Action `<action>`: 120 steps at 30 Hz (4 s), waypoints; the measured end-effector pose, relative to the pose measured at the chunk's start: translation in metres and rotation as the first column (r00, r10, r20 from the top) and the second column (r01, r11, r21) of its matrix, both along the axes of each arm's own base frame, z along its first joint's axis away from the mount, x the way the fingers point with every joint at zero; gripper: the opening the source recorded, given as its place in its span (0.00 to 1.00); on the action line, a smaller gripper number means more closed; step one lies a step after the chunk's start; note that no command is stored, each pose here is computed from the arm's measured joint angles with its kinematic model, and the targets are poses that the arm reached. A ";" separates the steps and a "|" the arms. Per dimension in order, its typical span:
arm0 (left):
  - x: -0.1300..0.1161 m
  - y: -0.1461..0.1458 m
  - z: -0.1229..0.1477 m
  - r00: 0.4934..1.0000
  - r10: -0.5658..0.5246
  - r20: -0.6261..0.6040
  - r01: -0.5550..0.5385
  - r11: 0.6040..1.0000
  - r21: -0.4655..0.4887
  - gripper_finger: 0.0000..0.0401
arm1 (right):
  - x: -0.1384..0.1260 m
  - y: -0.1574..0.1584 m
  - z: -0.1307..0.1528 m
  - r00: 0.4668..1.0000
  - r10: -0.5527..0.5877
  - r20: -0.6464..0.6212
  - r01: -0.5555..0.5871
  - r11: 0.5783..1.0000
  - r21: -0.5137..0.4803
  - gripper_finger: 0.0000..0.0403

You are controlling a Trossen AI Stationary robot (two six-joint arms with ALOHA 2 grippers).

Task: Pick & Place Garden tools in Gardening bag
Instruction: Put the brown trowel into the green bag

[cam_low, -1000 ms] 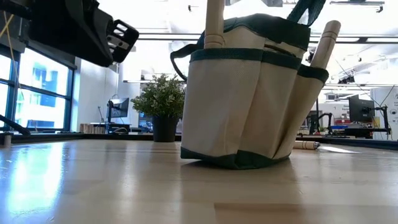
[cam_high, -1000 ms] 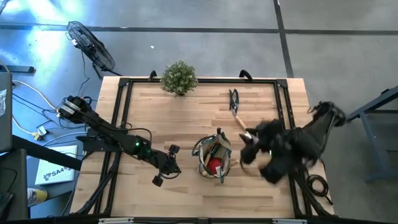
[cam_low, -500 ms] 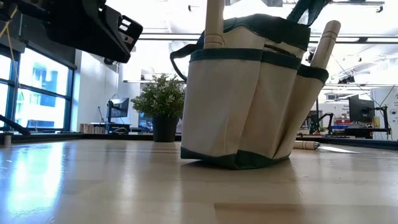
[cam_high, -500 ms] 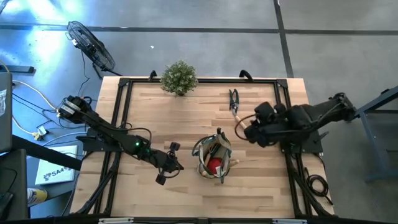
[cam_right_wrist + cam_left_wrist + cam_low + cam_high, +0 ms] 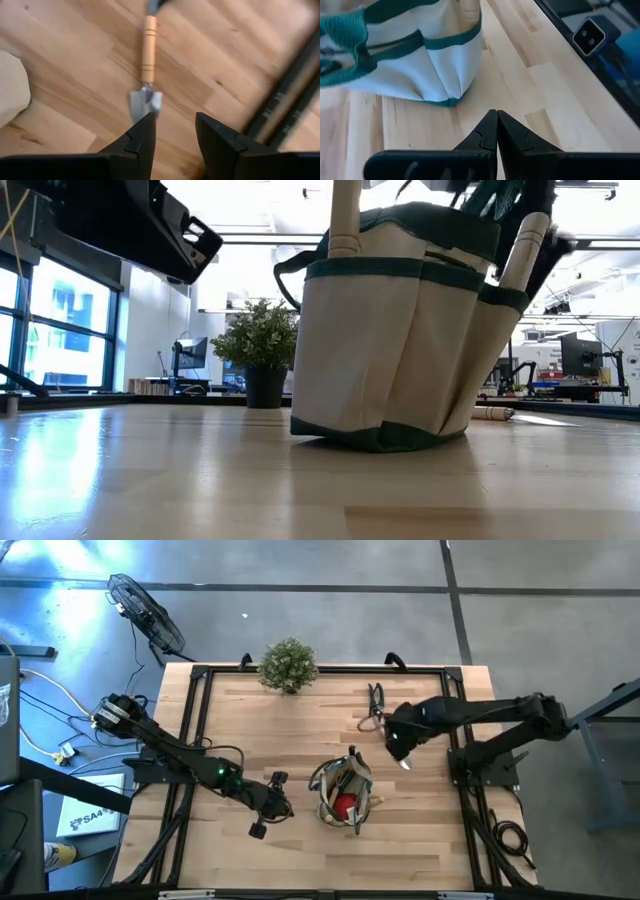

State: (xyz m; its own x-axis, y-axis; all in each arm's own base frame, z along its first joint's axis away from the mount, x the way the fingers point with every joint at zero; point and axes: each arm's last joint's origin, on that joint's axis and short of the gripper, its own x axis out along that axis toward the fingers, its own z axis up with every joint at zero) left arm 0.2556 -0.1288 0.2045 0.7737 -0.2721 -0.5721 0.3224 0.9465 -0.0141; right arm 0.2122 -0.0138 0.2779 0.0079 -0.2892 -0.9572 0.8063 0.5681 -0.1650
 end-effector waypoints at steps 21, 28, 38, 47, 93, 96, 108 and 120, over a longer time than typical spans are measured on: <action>0.001 0.002 0.000 0.998 0.064 0.007 -0.064 0.998 0.005 0.00 | 0.007 -0.067 -0.059 0.987 0.085 0.133 -0.104 0.984 0.144 0.62; 0.000 0.000 0.000 1.000 0.003 -0.009 -0.004 0.999 -0.035 0.00 | 0.013 -0.070 -0.079 0.986 0.093 0.139 -0.113 0.983 0.145 0.60; -0.001 -0.004 0.002 0.995 -0.084 -0.048 0.075 0.984 -0.160 0.00 | 0.020 -0.074 -0.111 0.994 0.082 0.068 -0.095 0.972 0.215 0.60; -0.001 -0.005 0.001 0.995 -0.087 -0.051 0.078 0.983 -0.164 0.00 | 0.025 -0.073 -0.127 0.995 0.089 0.039 -0.097 0.941 0.324 0.60; -0.001 -0.006 0.003 0.994 -0.060 -0.093 0.031 0.957 -0.289 0.00 | 0.026 -0.075 -0.137 0.996 0.080 -0.029 -0.071 0.968 0.242 0.12; 0.000 -0.007 0.005 0.995 -0.044 -0.087 0.013 0.946 -0.325 0.00 | 0.021 -0.065 -0.120 0.995 0.092 -0.032 -0.084 0.978 0.193 0.12; 0.007 -0.009 0.041 0.997 -0.058 -0.052 0.044 0.969 -0.243 0.00 | -0.013 0.004 -0.049 0.976 0.135 0.171 -0.143 0.989 0.035 0.12; -0.002 0.006 0.142 0.989 0.110 0.094 -0.118 0.990 0.082 0.00 | -0.023 0.092 -0.022 0.838 0.263 0.479 -0.313 0.949 0.027 0.12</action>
